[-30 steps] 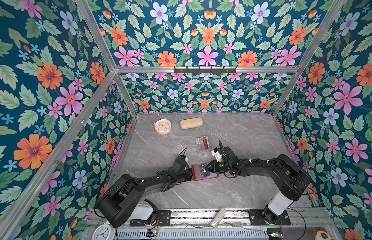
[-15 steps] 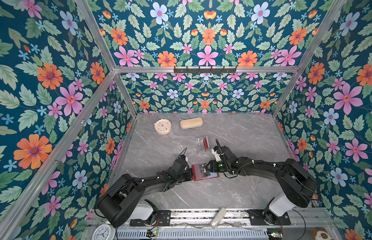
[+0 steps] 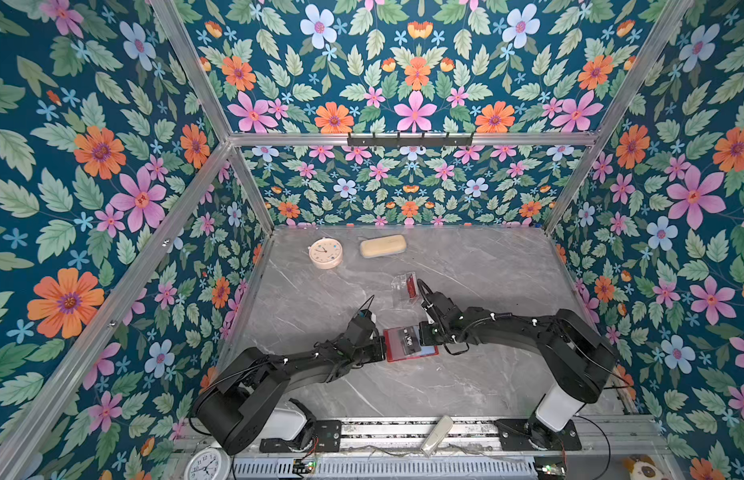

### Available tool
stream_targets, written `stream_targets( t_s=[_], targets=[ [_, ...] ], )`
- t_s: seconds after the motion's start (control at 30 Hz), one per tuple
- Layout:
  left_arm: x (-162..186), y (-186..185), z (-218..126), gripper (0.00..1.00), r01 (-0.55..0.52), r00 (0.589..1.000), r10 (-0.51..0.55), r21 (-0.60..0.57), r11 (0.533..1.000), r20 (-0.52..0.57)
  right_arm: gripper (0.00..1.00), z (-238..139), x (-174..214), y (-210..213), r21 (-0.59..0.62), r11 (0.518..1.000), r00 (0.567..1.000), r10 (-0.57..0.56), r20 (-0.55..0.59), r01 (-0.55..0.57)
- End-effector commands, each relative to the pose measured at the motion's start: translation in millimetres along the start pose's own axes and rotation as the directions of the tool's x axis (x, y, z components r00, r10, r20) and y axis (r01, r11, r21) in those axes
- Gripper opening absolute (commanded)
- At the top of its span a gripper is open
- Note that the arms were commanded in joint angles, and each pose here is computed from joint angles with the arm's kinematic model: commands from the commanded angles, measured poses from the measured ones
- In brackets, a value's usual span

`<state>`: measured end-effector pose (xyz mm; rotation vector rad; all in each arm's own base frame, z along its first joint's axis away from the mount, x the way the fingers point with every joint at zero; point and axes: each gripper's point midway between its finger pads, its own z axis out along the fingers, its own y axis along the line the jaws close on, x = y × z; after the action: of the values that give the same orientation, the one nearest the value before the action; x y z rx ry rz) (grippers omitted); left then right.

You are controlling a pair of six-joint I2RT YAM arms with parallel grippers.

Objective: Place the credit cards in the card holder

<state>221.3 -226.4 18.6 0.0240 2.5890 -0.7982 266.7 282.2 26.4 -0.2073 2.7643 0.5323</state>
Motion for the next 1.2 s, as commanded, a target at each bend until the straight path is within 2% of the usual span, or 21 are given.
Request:
stream_targets(
  t_s=[0.0, 0.17, 0.4, 0.6, 0.87, 1.17],
  targets=[
    [6.1, 8.8, 0.6, 0.00, -0.005, 1.000, 0.004, -0.040, 0.999, -0.022, 0.06, 3.3, 5.6, -6.7, 0.052, 0.998, 0.999, -0.021, -0.031, 0.022],
    [6.0, 9.3, 0.6, 0.00, -0.006, 1.000, 0.005, -0.043, 0.999, -0.022, 0.14, 8.8, 11.0, -4.1, 0.058, 0.997, 0.997, -0.043, -0.064, 0.047],
    [6.9, 10.7, 0.3, 0.00, -0.006, 1.000, 0.005, -0.049, 0.999, -0.022, 0.33, 11.8, 15.6, -4.4, 0.078, 0.995, 0.994, -0.062, -0.091, 0.070],
    [6.9, 11.4, -0.1, 0.00, -0.006, 1.000, 0.005, -0.051, 0.999, -0.021, 0.38, 4.3, 10.7, -0.8, 0.081, 0.994, 0.995, -0.073, -0.066, 0.078],
    [7.3, 11.7, -0.5, 0.00, -0.006, 1.000, 0.005, -0.053, 0.999, -0.020, 0.36, -5.4, 3.3, 8.1, 0.086, 0.992, 0.995, -0.095, -0.034, 0.097],
    [7.9, 12.4, -0.6, 0.00, -0.005, 1.000, 0.004, -0.055, 0.998, -0.021, 0.13, 2.6, 4.3, 13.4, 0.093, 0.989, 0.992, -0.107, -0.063, 0.112]
  ],
)
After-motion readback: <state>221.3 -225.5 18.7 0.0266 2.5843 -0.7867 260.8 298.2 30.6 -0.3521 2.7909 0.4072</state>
